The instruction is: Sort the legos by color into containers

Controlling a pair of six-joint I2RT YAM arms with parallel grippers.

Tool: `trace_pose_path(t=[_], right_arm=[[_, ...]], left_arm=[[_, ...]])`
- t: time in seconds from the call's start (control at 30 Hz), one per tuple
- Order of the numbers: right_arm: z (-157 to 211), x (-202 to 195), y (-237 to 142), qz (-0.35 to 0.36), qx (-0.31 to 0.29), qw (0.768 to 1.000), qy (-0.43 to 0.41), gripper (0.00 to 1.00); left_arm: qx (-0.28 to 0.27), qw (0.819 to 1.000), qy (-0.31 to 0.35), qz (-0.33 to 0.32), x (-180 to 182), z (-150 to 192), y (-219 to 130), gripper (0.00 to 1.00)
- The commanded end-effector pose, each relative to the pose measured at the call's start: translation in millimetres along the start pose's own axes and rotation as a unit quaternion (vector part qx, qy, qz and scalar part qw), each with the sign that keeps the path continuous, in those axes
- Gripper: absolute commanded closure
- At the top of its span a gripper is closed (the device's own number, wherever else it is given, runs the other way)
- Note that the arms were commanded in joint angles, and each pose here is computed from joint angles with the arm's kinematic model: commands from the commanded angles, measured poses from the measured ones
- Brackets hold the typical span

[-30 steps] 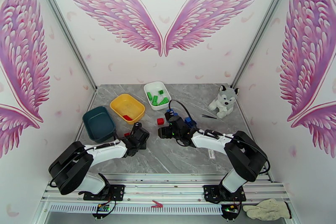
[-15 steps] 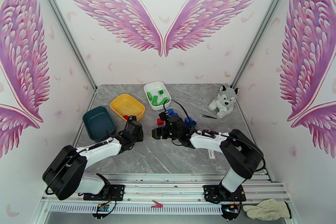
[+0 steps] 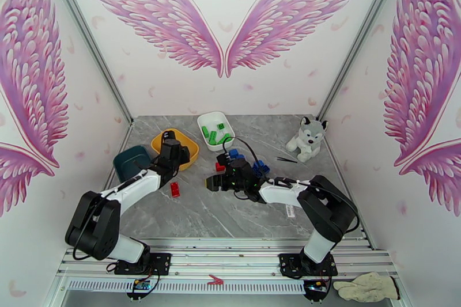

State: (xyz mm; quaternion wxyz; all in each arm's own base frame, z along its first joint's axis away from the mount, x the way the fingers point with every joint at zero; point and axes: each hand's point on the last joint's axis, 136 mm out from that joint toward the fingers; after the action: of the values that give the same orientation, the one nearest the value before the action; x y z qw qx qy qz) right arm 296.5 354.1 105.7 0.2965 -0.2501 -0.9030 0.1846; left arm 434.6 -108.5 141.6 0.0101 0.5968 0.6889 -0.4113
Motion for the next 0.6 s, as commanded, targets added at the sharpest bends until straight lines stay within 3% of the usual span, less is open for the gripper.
trace_pose_path(t=[0.0,0.17,0.27,0.57], right_arm=[[4,-3,-11,0.031,0.004,0.999,-0.017,0.25],[6,-11,-17,0.058,0.008,0.998,-0.026,0.22],[10,-18,-17,0.076,0.015,0.997,-0.030,0.21],[15,-32,-11,0.113,0.028,0.992,-0.043,0.21]], left_arm=[[-0.006,1.000,0.012,-0.010,-3,-11,20,0.72],[-0.013,1.000,0.019,-0.019,-4,-18,26,0.39],[-0.020,0.999,0.028,-0.023,-6,-20,19,0.27],[-0.019,0.998,0.054,-0.036,4,-1,-22,0.16]])
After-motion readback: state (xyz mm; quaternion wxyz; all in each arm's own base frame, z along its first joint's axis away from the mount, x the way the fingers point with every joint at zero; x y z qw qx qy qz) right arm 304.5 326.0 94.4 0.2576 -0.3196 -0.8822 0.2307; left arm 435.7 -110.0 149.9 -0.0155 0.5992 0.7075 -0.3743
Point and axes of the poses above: each hand's point on the last joint's axis, 136 mm out from that joint toward the fingers, its own y axis out along the fingers, its own x axis along the line the jaws close on, z = x × y, and after that the axes turned 15 degrees about -y, right-handed
